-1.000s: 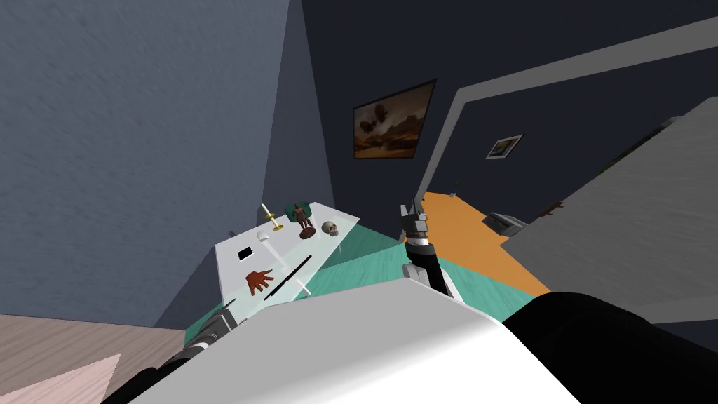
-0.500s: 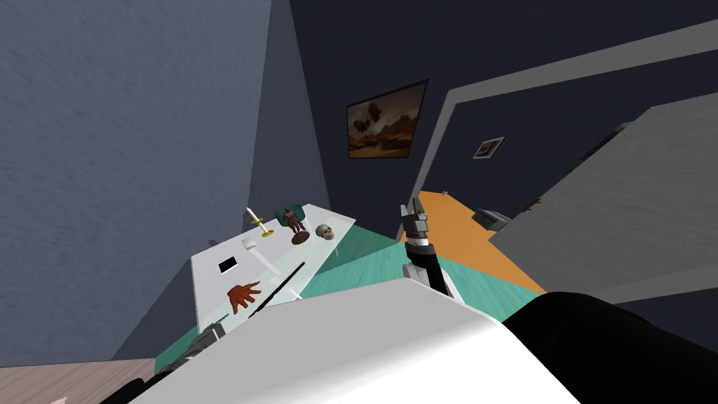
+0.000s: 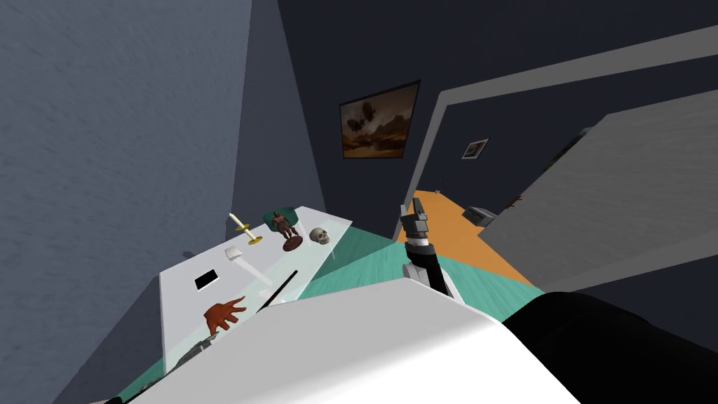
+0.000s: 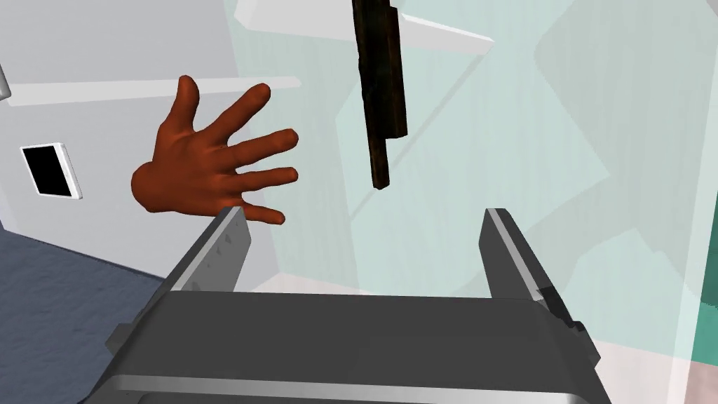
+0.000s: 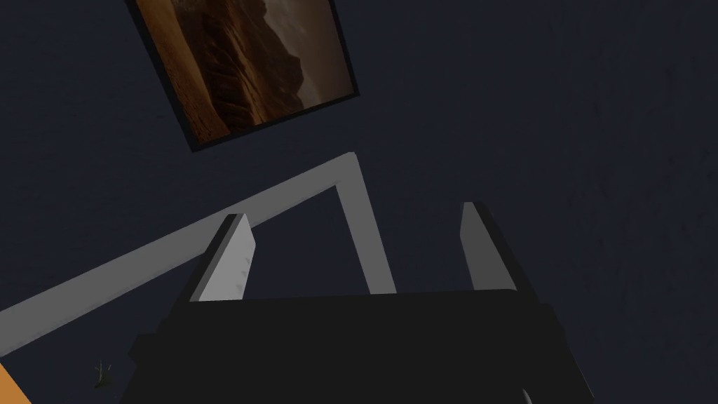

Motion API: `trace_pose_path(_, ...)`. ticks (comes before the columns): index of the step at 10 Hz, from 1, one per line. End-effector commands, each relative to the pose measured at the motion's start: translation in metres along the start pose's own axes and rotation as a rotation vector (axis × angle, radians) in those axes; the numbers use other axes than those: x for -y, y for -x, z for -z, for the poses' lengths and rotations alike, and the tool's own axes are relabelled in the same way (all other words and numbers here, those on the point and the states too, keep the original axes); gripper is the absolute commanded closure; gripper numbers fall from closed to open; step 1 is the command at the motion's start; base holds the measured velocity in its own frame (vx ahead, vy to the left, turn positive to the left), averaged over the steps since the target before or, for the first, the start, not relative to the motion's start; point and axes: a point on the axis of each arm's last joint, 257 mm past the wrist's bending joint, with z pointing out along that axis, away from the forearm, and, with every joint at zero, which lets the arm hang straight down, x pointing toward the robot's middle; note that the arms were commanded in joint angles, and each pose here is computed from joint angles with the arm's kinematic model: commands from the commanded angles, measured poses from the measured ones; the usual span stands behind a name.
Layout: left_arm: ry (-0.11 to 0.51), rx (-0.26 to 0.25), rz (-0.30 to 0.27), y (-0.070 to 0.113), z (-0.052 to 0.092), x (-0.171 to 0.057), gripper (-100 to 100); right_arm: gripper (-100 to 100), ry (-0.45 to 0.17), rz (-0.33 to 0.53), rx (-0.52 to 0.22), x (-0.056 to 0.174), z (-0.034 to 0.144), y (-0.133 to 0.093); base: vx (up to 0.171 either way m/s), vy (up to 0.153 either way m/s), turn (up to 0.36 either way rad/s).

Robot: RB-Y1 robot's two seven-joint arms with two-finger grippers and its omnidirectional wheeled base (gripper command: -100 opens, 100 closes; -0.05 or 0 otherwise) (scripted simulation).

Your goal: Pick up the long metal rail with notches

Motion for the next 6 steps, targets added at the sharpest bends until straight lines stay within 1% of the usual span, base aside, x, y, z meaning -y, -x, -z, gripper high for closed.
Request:
trace_pose_path(1,0.045,0.015,0.029,0.009,-0.003,-0.010,-100,0,0.000,0.000,0.000,0.000,0.000,0.000,0.054,-0.012,-0.067)
trace_pose_path(2,0.083,0.020,0.053,0.013,-0.003,-0.014,-100,0,0.000,0.000,0.000,0.000,0.000,0.000,0.058,-0.008,-0.142)
trace_pose_path(3,0.096,0.031,0.069,0.020,-0.003,-0.019,-100,0,0.000,0.000,0.000,0.000,0.000,0.000,0.048,-0.003,-0.062)
trace_pose_path(4,0.140,0.038,0.097,0.025,-0.002,-0.026,-100,0,0.000,0.000,0.000,0.000,0.000,0.000,0.065,-0.009,-0.102)
trace_pose_path(5,0.144,0.044,0.109,0.029,-0.002,-0.028,-100,0,0.000,0.000,0.000,0.000,0.000,0.000,0.054,-0.007,-0.053)
trace_pose_path(6,0.187,0.053,0.143,0.036,-0.001,-0.036,-100,0,0.000,0.000,0.000,0.000,0.000,0.000,0.057,-0.008,-0.087)
